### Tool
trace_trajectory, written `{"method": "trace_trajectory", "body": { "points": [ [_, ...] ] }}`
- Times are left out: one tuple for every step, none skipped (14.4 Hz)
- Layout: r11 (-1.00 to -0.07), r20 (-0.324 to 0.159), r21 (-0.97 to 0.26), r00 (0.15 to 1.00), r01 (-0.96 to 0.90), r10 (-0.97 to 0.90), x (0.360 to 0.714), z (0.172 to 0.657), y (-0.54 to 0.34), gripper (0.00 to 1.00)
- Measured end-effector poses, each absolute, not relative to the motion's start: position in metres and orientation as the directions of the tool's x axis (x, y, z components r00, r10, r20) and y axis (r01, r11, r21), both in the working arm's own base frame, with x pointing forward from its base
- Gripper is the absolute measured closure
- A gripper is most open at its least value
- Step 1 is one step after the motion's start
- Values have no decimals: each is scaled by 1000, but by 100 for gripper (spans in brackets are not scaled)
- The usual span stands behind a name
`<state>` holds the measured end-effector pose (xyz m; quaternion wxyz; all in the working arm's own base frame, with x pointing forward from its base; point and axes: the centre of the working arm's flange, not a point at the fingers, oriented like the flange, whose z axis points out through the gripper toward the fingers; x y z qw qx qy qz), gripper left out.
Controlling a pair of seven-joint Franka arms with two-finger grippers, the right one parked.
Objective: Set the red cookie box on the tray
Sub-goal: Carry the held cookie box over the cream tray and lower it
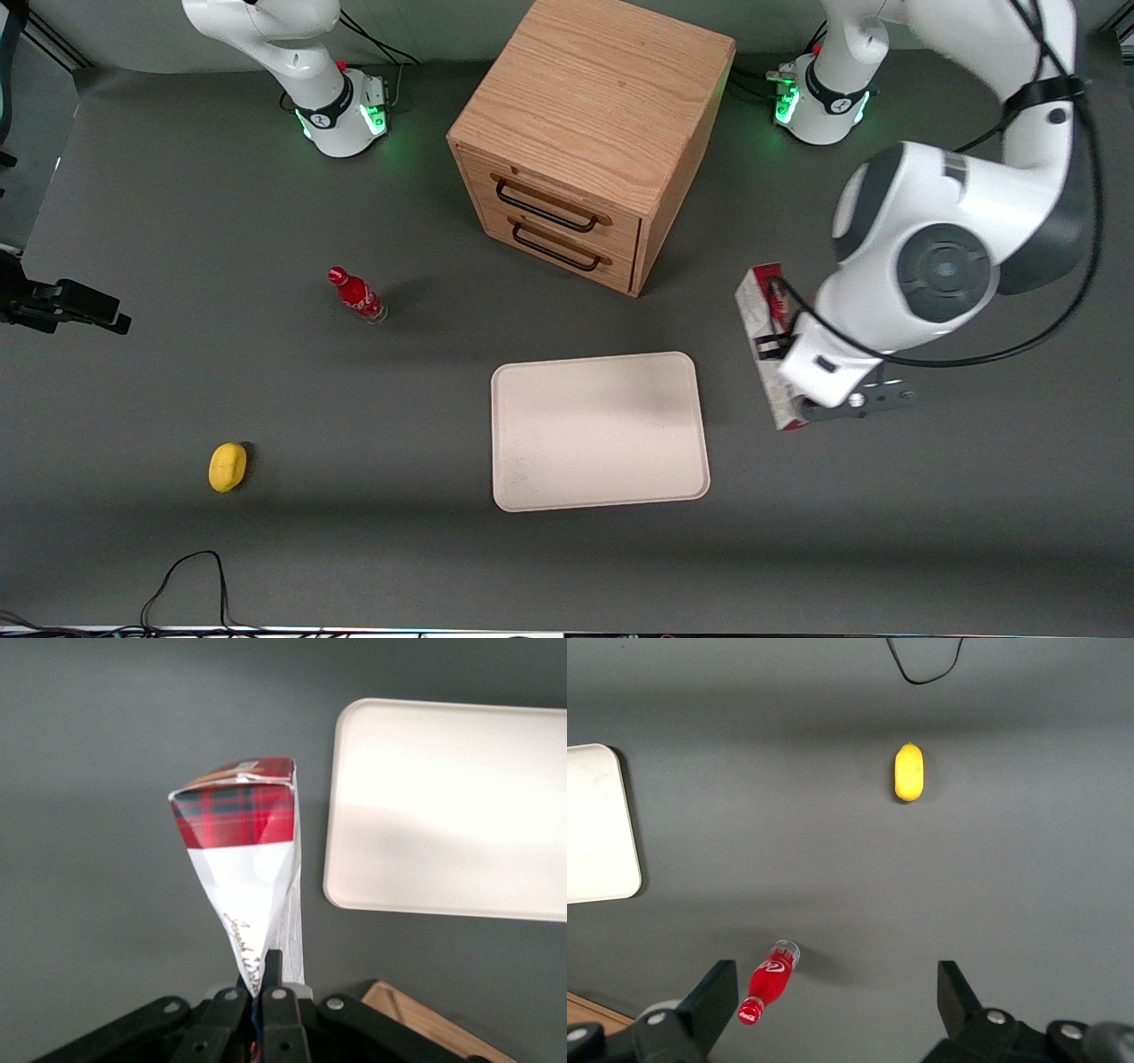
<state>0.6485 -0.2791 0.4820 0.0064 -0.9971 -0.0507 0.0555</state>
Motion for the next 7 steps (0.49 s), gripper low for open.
{"method": "trace_trajectory", "body": {
  "points": [
    [-997,-108,-17,991,75,77,652,471,-299,97],
    [-999,-111,-16,993,49,50,656,454,-315,97],
    [-1000,-109,-12,994,29,30,659,436,-329,97],
    [-1000,-100,-5,995,15,16,663,418,-341,97],
    [-1000,-87,4,996,5,5,666,399,-352,97],
    [-1000,-75,11,997,-3,-4,669,381,-361,97],
    [-1000,-66,15,998,-8,-9,671,364,-368,97]
  ]
}}
